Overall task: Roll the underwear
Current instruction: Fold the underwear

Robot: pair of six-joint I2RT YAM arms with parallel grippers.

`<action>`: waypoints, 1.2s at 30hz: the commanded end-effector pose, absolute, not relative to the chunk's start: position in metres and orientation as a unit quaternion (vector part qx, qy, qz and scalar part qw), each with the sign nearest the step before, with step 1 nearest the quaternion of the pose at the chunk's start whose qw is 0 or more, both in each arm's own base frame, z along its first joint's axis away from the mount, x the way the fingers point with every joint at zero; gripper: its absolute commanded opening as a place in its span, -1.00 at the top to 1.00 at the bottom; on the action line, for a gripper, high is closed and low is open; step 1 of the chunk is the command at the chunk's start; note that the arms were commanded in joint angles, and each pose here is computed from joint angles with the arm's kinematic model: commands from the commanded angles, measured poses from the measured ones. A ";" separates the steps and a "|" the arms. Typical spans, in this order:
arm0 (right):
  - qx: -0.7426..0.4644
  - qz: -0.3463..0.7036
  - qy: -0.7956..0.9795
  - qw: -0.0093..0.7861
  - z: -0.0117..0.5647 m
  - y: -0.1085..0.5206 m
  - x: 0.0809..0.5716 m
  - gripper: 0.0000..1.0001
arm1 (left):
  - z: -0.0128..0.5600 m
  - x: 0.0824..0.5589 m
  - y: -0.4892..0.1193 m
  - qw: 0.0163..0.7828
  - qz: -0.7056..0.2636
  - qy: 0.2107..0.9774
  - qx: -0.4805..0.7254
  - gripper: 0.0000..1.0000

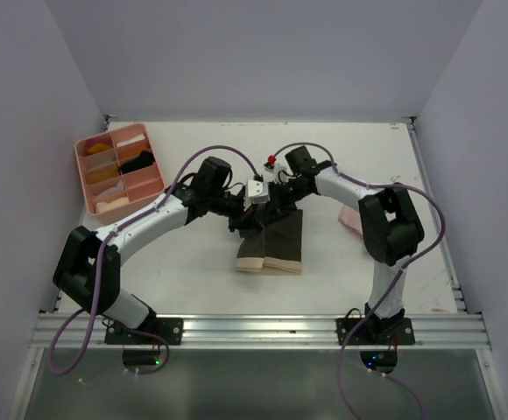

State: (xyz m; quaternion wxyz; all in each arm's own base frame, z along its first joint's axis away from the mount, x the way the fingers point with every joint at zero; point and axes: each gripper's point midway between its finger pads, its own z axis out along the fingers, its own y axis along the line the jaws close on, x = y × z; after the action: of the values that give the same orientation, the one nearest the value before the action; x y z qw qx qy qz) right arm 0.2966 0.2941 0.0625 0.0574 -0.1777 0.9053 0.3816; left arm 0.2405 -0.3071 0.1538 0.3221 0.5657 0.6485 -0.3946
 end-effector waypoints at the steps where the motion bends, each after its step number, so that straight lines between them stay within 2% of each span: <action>1: -0.194 0.372 0.905 0.071 0.103 0.262 0.303 0.74 | 0.165 0.243 -0.314 0.339 -0.404 0.633 0.566 1.00; 5: -0.215 0.351 0.909 0.069 0.100 0.237 0.298 0.77 | 0.165 0.247 -0.315 0.342 -0.399 0.634 0.568 1.00; 8: -0.229 0.323 0.917 0.052 0.073 0.221 0.290 0.78 | 0.167 0.254 -0.319 0.346 -0.396 0.634 0.567 1.00; 18: -0.209 0.329 0.921 -0.005 0.008 0.222 0.280 0.84 | 0.156 0.274 -0.350 0.347 -0.382 0.636 0.574 1.00; 36: -0.197 0.358 0.913 -0.011 0.010 0.231 0.282 0.85 | 0.123 0.265 -0.424 0.333 -0.413 0.617 0.581 1.00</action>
State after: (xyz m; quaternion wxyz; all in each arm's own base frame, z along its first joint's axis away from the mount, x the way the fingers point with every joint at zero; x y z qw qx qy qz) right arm 0.2713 0.2262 0.0113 -0.0283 -0.1917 0.9159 0.3515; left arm 0.2515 -0.4017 0.0932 0.2888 0.5900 0.6419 -0.3955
